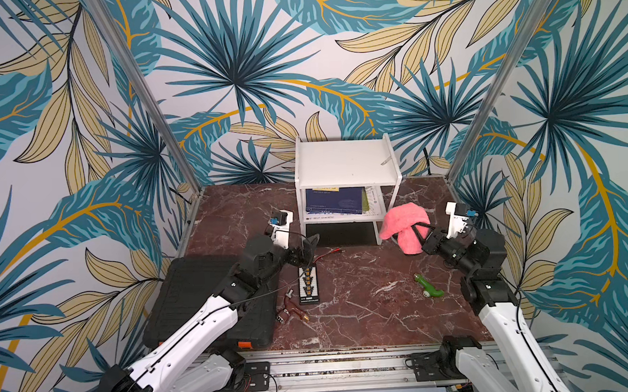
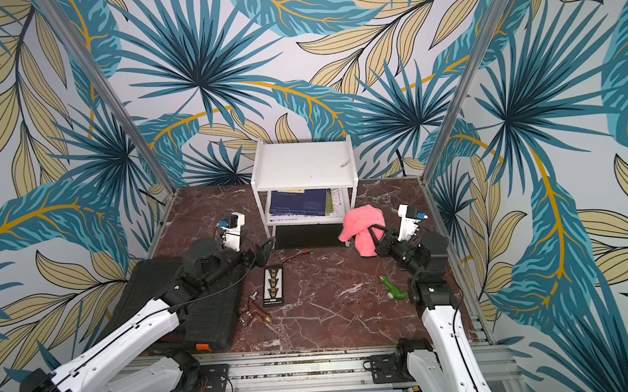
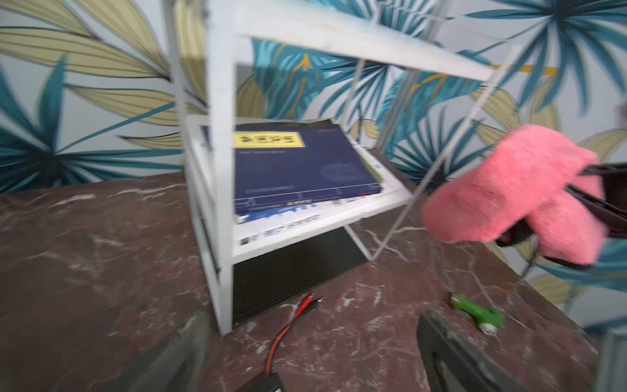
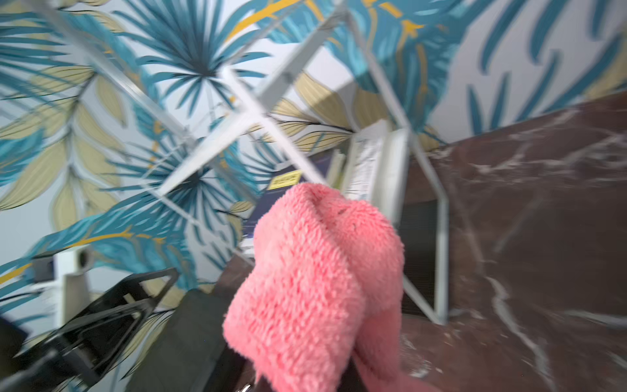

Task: Wipe the bookshelf clean with a cloth
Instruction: Adjust the cleaning item, then wipe the dust from the shelf.

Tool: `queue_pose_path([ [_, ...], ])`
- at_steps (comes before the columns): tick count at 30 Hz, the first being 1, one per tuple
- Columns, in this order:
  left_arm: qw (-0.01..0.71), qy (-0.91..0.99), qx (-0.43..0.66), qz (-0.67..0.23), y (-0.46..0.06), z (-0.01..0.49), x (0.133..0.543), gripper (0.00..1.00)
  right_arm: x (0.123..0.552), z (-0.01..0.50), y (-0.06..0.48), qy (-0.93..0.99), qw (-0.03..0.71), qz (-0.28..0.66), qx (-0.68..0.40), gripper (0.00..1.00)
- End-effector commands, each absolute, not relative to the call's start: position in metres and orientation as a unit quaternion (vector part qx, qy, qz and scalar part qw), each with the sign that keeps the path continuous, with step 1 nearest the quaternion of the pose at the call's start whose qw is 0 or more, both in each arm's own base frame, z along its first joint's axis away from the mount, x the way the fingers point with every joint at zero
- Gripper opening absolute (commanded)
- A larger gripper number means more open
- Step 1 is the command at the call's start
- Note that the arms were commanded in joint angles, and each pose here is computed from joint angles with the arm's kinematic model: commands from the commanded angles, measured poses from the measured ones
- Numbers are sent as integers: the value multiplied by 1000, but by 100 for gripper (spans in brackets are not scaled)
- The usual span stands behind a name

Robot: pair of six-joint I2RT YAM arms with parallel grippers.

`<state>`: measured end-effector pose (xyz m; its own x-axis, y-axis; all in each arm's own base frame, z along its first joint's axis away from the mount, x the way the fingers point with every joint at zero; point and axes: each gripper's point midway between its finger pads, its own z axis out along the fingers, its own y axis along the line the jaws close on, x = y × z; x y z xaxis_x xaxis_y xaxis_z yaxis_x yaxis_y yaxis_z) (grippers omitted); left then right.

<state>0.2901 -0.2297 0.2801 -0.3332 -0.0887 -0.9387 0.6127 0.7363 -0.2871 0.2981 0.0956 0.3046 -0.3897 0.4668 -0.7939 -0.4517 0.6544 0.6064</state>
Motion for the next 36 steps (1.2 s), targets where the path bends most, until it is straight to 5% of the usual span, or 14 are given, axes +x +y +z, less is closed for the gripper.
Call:
queue_pose_path([
  [1,467,711,299,-433,-294,278,246,100,268,337,149,672,521,510,-126,0],
  [9,437,640,386,-501,-399,302,238,99,265,350,196,641,509,536,-206,0],
  [11,434,612,390,-534,-406,309,232,91,268,342,195,653,508,525,-201,0],
  [14,442,615,364,-542,-406,307,240,62,270,330,193,665,507,512,-197,0],
  [15,445,629,347,-535,-404,304,248,47,272,326,192,669,510,505,-193,4],
  [16,450,643,327,-526,-401,302,257,33,277,321,187,676,522,487,-182,22],
  [18,463,670,280,-509,-387,293,274,18,297,299,168,708,549,425,-127,53],
  [21,479,717,184,-472,-349,271,298,0,330,265,111,752,593,289,10,77],
  [24,470,788,82,-389,-295,211,303,0,336,244,69,757,616,199,91,84],
  [29,467,835,-105,-270,-188,138,306,0,351,256,93,746,630,218,13,85],
  [36,422,850,-17,-316,-195,196,362,0,401,311,88,715,678,168,10,84],
])
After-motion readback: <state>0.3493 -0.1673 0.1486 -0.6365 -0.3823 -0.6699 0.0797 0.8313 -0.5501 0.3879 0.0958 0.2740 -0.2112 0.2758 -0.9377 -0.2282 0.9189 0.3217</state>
